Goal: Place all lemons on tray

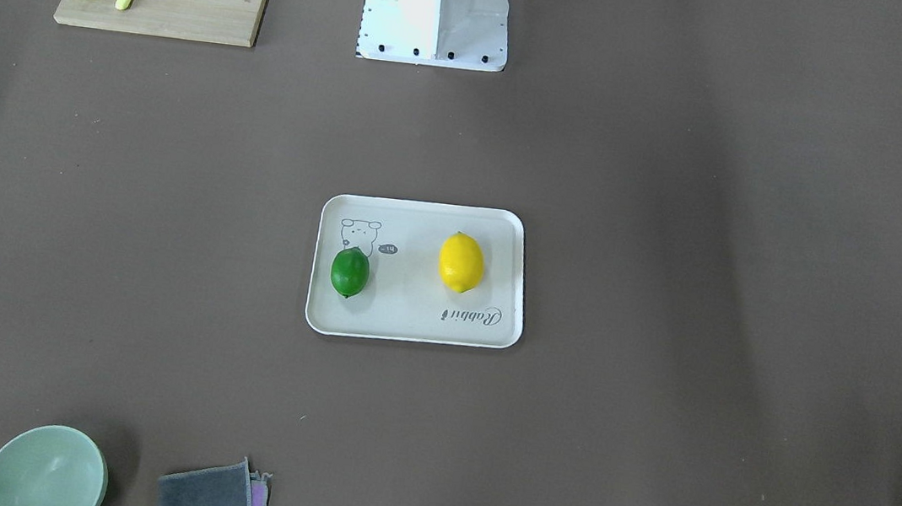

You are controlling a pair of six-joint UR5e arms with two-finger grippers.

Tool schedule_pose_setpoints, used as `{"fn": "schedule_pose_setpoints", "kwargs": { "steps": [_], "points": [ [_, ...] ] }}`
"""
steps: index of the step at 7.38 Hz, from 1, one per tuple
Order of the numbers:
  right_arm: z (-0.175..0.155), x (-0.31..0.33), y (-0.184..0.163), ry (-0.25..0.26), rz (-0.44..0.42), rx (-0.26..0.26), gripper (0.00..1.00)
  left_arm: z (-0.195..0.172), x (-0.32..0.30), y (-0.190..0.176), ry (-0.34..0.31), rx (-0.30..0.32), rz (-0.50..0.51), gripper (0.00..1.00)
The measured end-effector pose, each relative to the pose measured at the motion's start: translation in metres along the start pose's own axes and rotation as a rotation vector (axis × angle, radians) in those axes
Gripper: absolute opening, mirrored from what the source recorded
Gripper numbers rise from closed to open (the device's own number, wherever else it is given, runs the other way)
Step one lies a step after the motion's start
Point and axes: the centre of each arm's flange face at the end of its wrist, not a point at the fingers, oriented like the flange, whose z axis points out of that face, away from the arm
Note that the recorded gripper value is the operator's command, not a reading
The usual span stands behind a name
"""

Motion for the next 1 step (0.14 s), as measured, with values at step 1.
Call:
{"fn": "schedule_pose_setpoints", "kwargs": {
  "steps": [1],
  "points": [
    [0.0001, -0.0003, -0.0002, -0.001, 0.000, 0.000, 1.00, 0.0010, -0.0003, -0.0001, 0.000, -0.002, 0.000, 0.98]
  ]
}}
